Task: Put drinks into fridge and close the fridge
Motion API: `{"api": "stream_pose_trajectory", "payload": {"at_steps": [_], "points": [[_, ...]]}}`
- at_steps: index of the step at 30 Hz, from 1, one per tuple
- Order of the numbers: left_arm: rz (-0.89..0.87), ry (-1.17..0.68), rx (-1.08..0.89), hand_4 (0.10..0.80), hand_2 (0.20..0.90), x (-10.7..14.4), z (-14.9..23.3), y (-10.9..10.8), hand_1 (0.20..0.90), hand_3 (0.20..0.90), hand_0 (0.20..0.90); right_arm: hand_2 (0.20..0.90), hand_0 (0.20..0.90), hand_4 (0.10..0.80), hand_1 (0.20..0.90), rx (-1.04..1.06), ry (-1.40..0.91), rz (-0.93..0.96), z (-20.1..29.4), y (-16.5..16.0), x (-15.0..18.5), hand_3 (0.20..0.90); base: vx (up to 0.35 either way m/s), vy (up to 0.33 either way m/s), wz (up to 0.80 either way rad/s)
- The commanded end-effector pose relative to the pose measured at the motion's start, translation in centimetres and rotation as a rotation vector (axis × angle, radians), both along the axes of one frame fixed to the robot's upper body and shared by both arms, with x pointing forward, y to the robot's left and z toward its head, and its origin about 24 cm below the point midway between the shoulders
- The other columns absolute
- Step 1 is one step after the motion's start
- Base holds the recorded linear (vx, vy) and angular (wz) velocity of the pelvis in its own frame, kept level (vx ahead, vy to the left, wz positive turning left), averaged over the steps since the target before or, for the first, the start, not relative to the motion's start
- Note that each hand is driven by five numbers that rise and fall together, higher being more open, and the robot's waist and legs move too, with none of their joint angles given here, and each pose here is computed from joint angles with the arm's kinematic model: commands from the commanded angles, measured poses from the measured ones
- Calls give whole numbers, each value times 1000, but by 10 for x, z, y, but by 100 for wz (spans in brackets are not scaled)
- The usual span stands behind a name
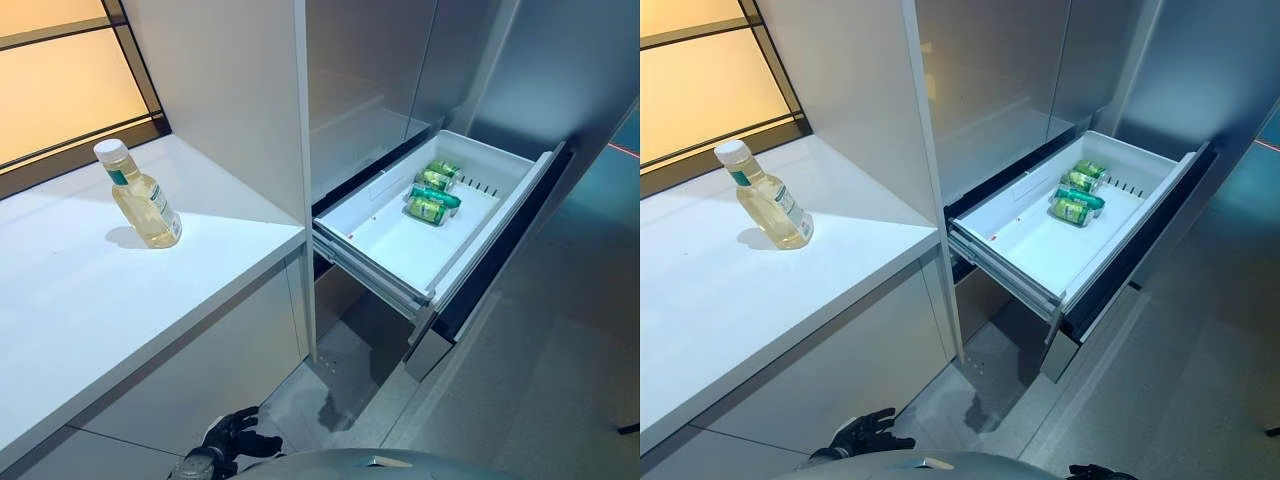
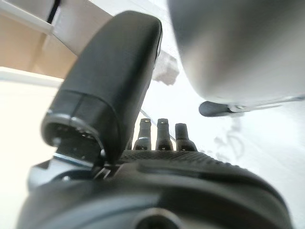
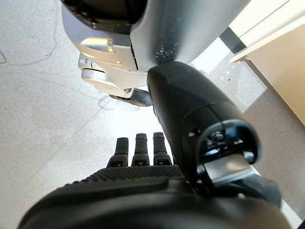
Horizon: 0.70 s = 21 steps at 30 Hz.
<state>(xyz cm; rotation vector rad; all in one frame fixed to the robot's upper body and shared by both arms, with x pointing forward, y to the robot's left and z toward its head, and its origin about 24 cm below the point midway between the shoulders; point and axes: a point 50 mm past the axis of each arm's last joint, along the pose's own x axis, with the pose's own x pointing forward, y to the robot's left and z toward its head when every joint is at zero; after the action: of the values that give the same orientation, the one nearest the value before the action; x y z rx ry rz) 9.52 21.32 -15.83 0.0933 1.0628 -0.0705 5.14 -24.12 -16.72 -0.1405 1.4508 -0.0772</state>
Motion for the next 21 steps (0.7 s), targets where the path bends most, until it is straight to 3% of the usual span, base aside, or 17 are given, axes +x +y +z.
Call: {"api": "stream_pose_trajectory", "payload": {"at_steps": [1, 10, 14, 21], "points": [[-178, -245, -21, 800, 900, 57, 21, -22, 900, 900, 900, 900, 900, 800, 900, 63, -32, 59, 0, 14, 20, 900, 0, 0, 0], [-561, -507, 97, 800, 900, 107, 57, -48, 900, 900, 900, 900, 900, 800, 900, 56, -35, 112, 2, 10, 27, 900, 0, 0, 0], [-723, -517, 78, 800, 900, 122, 72, -59, 900, 900, 900, 900, 900, 800, 900, 48, -42, 136, 4, 5, 31, 900, -31, 18, -3], [-768, -547, -58, 800, 900, 131, 86, -73, 900, 900, 900, 900, 900, 800, 900, 41, -54, 164, 6, 4, 37, 900, -6, 4, -2]]}}
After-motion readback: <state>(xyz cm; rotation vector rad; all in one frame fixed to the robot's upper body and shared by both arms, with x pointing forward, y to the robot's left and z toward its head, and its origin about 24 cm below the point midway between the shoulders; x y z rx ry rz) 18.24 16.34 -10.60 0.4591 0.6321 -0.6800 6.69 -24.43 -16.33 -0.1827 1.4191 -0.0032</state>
